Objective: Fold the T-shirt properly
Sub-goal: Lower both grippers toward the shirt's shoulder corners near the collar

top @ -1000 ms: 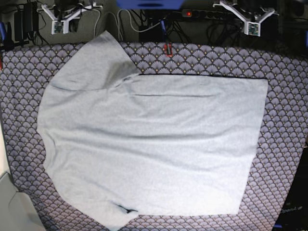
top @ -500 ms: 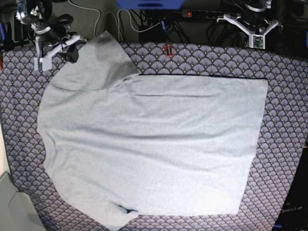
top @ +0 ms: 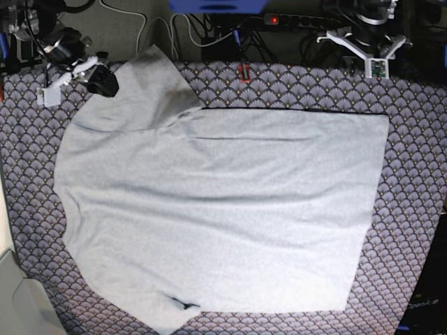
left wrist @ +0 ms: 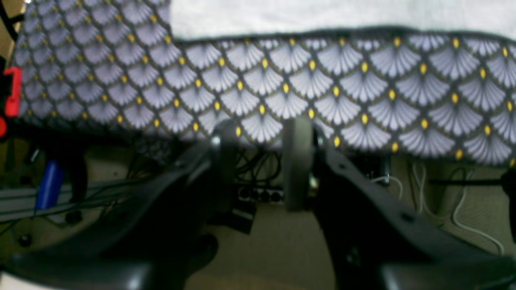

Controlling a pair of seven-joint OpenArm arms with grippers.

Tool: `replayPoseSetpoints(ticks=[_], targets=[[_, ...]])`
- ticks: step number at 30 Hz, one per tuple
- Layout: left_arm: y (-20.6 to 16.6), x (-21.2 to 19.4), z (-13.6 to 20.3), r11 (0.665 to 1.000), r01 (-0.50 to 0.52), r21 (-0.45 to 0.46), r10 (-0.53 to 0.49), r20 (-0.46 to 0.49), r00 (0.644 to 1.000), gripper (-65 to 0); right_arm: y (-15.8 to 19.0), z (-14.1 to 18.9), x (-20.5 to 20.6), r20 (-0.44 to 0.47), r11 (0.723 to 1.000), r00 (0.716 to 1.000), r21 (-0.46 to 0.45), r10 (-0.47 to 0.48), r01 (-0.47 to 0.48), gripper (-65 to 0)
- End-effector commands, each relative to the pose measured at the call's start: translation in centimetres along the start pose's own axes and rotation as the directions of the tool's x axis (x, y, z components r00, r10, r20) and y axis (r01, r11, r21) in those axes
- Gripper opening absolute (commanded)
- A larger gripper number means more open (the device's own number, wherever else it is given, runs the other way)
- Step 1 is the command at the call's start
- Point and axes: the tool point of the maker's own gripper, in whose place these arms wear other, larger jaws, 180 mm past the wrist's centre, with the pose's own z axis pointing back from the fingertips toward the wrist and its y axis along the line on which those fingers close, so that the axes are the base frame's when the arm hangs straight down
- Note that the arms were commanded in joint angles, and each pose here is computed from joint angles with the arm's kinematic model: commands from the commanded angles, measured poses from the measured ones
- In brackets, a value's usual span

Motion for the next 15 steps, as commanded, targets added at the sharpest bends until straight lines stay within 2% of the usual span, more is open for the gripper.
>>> replayPoseSetpoints(ticks=[1, 5, 8, 15], targets=[[0.3, 0.5, 0.1, 1.000, 0.006, 0.011, -0.006, 0.008, 1.000, -45.5, 0.0, 0.2, 1.2, 0.037, 1.000, 0.999, 0.022, 0.010, -0.010, -41.1], [0.3, 0.4, -0.6, 1.000, 0.000, 0.012, 0.001, -0.036, 0.999, -45.5, -1.9, -0.2, 0.9, -0.012, 1.000, 1.000, 0.013, 0.005, -0.005, -41.1], [0.3, 0.5, -0.6, 1.000, -0.001, 0.013, 0.001, -0.031, 1.000, -45.5, -2.7, -0.1, 1.3, -0.023, 1.000, 1.000, 0.005, 0.019, -0.019, -41.1], [0.3, 1.1, -0.9, 1.000, -0.004, 0.014, 0.005, -0.020, 1.000, -45.4, -4.4, -0.3, 0.5, -0.051, 0.999, 0.998, -0.024, -0.022, 0.021, -41.1]])
